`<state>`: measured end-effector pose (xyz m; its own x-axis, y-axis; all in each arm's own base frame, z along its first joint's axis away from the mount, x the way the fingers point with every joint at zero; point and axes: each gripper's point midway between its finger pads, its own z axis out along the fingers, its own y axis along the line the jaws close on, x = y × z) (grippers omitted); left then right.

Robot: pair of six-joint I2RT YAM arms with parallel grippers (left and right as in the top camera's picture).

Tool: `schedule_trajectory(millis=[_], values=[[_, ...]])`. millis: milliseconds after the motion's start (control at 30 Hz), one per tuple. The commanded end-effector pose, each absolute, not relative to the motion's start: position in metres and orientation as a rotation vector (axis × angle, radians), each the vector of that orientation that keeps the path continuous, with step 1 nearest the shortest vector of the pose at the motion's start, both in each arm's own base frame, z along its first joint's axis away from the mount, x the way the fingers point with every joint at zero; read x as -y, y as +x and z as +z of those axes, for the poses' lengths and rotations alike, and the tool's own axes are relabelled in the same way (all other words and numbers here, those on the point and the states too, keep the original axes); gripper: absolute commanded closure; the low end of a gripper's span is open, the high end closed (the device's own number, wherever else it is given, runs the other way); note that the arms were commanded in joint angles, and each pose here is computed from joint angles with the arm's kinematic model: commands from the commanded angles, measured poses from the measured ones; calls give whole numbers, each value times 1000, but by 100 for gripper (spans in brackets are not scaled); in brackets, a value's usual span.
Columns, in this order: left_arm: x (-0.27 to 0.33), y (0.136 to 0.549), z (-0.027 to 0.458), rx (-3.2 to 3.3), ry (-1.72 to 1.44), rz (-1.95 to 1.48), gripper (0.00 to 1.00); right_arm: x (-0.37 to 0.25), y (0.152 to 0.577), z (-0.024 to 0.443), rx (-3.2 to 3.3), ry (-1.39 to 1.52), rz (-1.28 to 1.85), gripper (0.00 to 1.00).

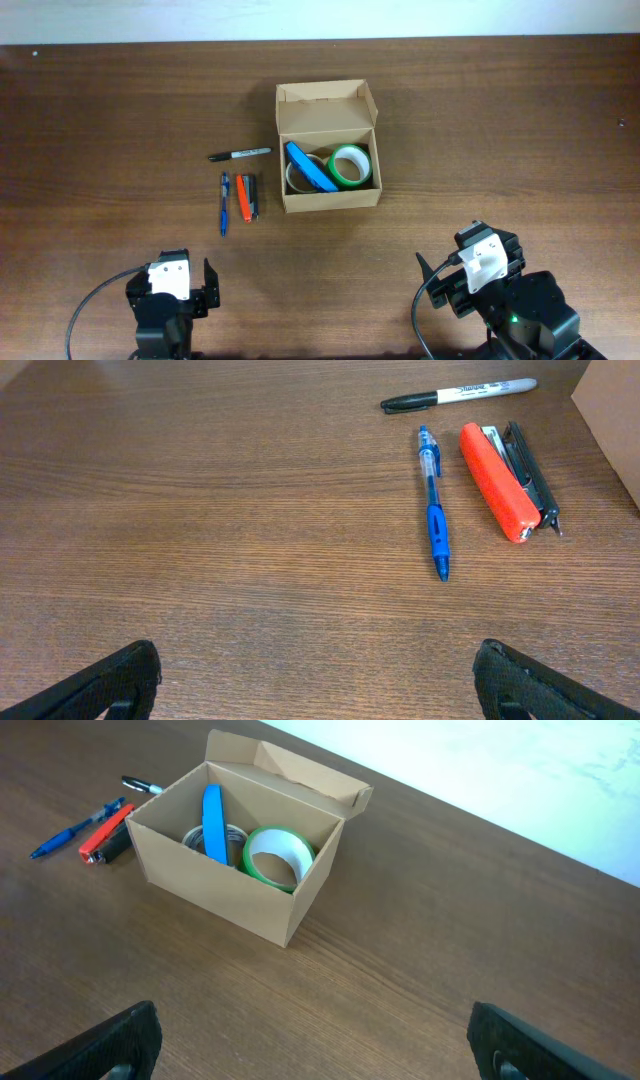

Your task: Pack container

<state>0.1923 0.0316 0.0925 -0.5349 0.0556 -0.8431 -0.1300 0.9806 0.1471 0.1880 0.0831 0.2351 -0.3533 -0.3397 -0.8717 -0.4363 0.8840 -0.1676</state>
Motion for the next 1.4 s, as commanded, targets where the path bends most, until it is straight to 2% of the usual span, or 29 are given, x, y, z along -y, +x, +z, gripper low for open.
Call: schedule_trajectory(millis=[0,367,667,867,1033,1367], values=[[-35,192,92,-2118,-76,244,0,-81,189,234,-1972,-544,112,1],[-24,193,99,-2163,-35,180,0,-81,189,234,-1972,-544,112,1],[21,225,174,-2236,114,-110,0,-81,189,234,-1972,-544,112,1],[28,263,199,-2305,130,-156,0,-81,189,234,-1972,-544,112,1],[32,299,192,-2410,133,-189,0,-81,189,234,-1972,-544,112,1],[51,356,145,-2610,160,-336,0,-81,189,234,-1972,-544,112,1]])
